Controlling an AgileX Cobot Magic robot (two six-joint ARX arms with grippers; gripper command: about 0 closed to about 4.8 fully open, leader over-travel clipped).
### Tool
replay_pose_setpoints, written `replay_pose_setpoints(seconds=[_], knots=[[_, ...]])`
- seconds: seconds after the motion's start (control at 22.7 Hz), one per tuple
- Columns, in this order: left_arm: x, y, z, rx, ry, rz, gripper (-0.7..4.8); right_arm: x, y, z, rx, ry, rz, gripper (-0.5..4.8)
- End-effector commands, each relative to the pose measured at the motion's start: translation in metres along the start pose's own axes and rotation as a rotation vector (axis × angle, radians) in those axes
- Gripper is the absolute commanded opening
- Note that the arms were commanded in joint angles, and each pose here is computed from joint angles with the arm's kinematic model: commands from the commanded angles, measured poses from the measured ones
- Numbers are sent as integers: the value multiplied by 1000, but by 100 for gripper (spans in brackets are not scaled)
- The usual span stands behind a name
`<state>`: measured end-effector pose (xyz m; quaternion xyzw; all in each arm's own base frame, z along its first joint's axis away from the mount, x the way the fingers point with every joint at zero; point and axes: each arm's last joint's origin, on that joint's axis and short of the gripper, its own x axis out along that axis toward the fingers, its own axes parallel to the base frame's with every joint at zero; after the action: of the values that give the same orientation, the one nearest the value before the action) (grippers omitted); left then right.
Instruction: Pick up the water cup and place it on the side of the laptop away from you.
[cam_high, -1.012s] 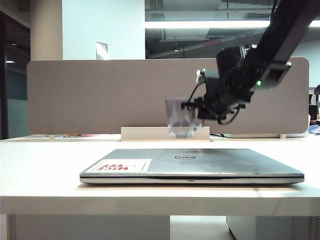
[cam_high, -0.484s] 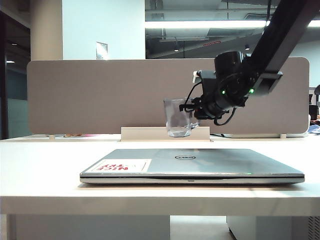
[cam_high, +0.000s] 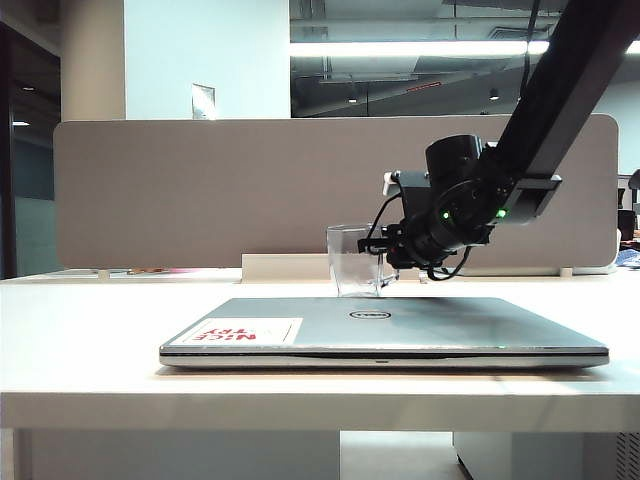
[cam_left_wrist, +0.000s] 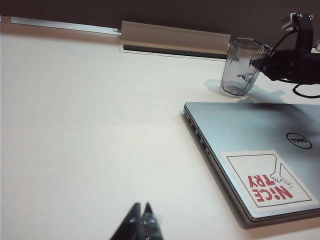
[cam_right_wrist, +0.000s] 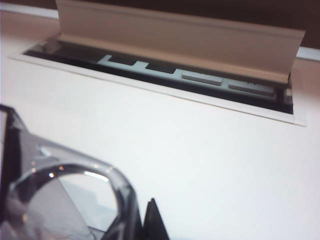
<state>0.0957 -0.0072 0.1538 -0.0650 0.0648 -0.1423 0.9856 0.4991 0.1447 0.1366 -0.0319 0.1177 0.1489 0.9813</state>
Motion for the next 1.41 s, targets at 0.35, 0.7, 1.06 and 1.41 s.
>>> replay_pose_setpoints(seconds=[0.35, 0.7, 1.06, 1.41], knots=[[0, 0, 1, 3, -7, 1, -6, 1, 0, 3, 13, -17, 4, -1], [0, 0, 1, 3, -7, 0, -6, 2, 0, -1, 13, -8, 5, 13], [0, 0, 1, 3, -7, 0, -6, 2, 0, 0, 12, -12, 4, 116], [0, 0, 1, 3, -7, 0, -6, 1, 0, 4, 0, -10, 1, 161]])
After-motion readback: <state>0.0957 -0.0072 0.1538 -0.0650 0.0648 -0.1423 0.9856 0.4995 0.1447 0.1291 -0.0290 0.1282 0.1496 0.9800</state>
